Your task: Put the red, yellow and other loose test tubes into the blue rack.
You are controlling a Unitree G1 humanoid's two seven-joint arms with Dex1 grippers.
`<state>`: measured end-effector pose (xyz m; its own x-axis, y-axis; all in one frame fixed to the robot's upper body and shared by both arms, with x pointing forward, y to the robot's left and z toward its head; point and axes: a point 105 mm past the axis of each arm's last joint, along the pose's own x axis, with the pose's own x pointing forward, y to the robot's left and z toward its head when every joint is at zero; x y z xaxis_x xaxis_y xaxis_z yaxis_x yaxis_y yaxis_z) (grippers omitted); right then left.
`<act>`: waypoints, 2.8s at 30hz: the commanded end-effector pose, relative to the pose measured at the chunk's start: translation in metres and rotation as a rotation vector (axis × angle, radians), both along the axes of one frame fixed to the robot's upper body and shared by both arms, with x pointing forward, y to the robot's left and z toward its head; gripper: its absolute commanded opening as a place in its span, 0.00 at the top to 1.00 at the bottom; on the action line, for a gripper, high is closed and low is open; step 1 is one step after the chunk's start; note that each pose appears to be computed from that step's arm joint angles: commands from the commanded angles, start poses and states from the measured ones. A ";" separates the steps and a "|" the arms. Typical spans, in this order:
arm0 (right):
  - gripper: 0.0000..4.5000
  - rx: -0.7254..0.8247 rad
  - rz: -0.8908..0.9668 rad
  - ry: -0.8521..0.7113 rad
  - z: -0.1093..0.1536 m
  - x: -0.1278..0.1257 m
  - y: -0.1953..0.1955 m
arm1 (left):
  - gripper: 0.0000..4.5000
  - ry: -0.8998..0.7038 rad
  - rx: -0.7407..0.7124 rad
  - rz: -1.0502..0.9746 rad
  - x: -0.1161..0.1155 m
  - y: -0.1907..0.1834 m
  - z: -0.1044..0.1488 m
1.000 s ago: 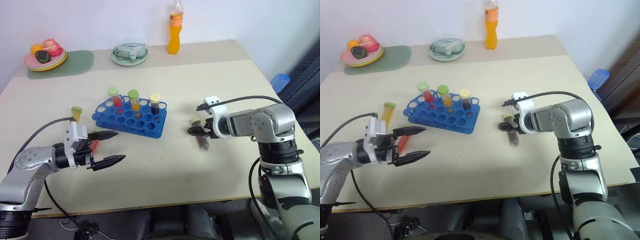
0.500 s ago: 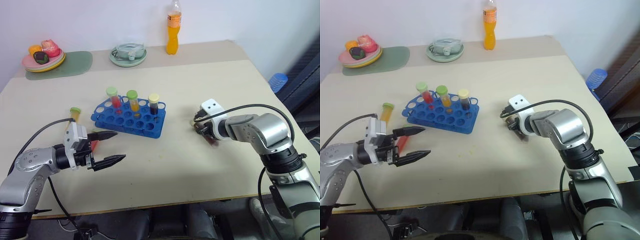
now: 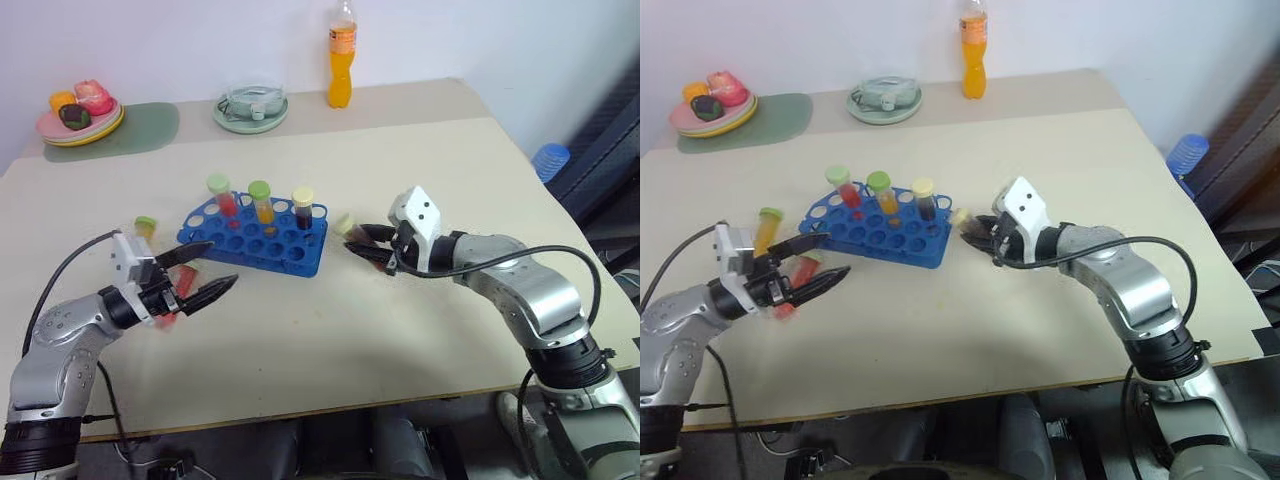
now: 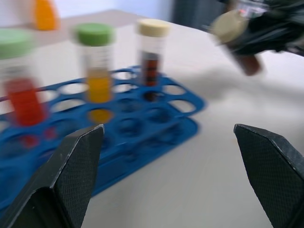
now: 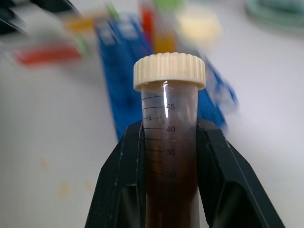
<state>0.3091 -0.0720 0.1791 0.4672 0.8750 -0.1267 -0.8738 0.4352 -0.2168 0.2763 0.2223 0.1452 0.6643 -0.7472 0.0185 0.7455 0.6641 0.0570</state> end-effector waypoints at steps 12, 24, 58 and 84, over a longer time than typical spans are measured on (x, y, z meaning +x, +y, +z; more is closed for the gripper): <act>0.82 0.588 0.082 -0.239 0.048 0.006 0.060 | 0.00 -0.114 -0.091 0.157 0.002 0.022 0.011; 0.82 0.659 0.113 -0.227 0.018 0.021 0.097 | 0.00 -0.152 -0.104 0.215 0.005 0.031 0.022; 0.82 0.588 0.090 -0.146 -0.038 0.027 0.112 | 0.00 -0.168 -0.093 0.244 -0.003 0.027 0.029; 0.02 0.390 0.049 -0.266 -0.047 0.030 0.072 | 0.00 -0.149 -0.114 0.265 0.003 0.017 0.021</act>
<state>0.3410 0.0018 0.1231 0.4049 0.8569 0.3190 -0.8427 0.4851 -0.2335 0.2796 0.2428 0.1601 0.8238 -0.5342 0.1899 0.5363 0.8429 0.0446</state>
